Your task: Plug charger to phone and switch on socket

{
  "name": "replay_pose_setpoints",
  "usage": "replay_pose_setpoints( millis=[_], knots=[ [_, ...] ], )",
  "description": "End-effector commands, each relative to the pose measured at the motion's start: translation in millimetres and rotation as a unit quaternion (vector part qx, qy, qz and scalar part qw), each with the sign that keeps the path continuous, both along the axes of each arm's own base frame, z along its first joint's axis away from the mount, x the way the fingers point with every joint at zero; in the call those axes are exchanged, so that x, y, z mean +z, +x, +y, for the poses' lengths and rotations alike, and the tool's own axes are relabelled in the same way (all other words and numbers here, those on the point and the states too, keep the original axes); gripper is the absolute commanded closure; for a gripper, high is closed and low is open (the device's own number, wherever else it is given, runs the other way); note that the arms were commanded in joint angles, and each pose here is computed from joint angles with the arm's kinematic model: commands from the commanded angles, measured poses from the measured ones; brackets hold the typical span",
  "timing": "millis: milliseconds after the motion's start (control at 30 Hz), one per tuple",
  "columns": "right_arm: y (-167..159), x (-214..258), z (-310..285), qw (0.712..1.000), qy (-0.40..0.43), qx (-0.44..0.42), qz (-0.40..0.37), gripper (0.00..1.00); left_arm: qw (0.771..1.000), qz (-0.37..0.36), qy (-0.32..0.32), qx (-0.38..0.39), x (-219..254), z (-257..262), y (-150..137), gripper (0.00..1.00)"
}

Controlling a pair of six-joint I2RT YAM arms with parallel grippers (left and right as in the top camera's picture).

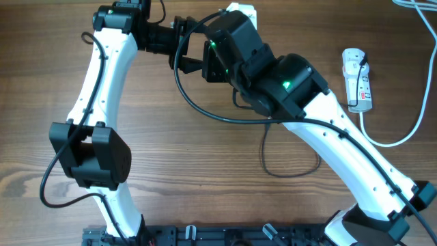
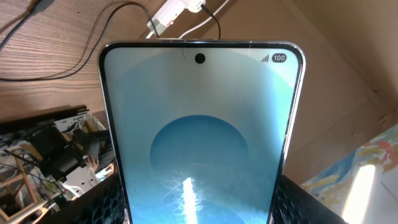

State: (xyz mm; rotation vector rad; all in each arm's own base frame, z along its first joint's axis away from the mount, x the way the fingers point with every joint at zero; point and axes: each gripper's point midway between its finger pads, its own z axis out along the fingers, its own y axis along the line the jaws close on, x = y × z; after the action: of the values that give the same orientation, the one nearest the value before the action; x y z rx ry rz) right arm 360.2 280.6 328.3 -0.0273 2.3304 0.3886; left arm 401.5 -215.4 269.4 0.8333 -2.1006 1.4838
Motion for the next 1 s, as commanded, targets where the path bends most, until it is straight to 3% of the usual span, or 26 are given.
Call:
replay_pose_setpoints(
  millis=[0, 967],
  knots=[
    [11.4, -7.9, -0.8, 0.999, -0.028, -0.012, -0.009, 0.42, 1.000, -0.015, -0.012, 0.000, 18.4, 1.5, -5.8, 0.34],
    [17.3, -12.1, -1.5, 0.999, -0.037, -0.022, -0.014, 0.65, 0.999, -0.046, -0.014, -0.005, 19.9, 1.0, -2.2, 0.34]
  ],
)
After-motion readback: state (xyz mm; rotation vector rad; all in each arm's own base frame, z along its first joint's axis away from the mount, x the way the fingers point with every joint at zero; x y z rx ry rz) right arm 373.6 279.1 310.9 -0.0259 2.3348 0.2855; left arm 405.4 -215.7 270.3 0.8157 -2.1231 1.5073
